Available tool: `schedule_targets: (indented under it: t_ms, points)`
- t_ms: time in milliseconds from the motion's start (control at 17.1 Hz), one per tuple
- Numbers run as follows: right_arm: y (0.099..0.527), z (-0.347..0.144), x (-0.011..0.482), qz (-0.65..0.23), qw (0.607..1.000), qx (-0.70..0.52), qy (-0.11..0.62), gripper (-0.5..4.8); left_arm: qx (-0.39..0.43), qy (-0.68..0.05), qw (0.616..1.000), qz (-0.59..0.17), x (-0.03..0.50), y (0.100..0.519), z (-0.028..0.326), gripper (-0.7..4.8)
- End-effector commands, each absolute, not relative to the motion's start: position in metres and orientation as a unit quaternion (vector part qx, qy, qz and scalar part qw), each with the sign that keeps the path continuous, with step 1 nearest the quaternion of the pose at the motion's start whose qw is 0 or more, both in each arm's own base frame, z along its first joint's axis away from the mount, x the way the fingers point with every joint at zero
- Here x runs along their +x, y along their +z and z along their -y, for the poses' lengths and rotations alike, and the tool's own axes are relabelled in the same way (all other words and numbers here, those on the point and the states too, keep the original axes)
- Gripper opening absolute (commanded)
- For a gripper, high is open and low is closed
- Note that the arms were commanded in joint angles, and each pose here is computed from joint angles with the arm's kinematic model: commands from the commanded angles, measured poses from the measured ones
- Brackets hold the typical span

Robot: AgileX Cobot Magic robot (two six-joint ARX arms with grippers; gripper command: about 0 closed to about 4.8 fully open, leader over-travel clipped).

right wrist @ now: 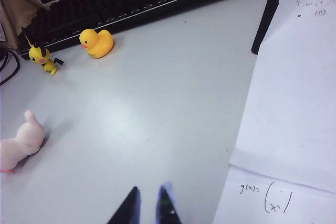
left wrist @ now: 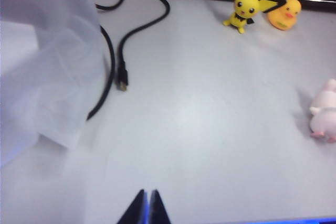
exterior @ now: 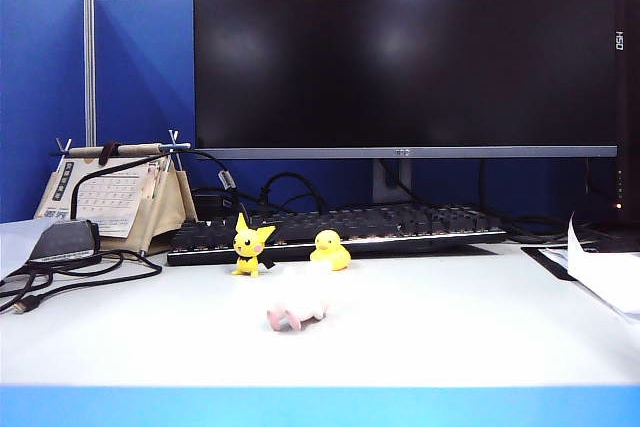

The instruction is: Pick up the doll with a different color than the other dolls and place it near you.

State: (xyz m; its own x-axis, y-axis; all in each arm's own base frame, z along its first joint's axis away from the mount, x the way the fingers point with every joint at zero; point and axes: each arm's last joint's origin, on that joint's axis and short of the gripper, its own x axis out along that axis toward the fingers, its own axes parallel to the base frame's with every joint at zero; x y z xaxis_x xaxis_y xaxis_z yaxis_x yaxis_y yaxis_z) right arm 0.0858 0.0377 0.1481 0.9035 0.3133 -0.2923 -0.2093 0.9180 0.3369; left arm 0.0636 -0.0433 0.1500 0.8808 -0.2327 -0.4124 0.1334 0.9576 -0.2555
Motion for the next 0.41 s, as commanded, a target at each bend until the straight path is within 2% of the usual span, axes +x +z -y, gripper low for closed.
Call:
schedule_targets:
  t_ms: [59,410]
  points:
    - [0.1467,-0.0375,0.0855,-0.179,0.964,0.148,0.133,0.53,-0.107,-0.1,0.962,-0.229,0.0632,0.1498,0.0434,0.22]
    - [0.1467,-0.0374,0.0855,-0.179,0.964,0.148,0.133,0.53,-0.096,-0.102,0.964,-0.228,0.0632,0.1498,0.0434,0.22]
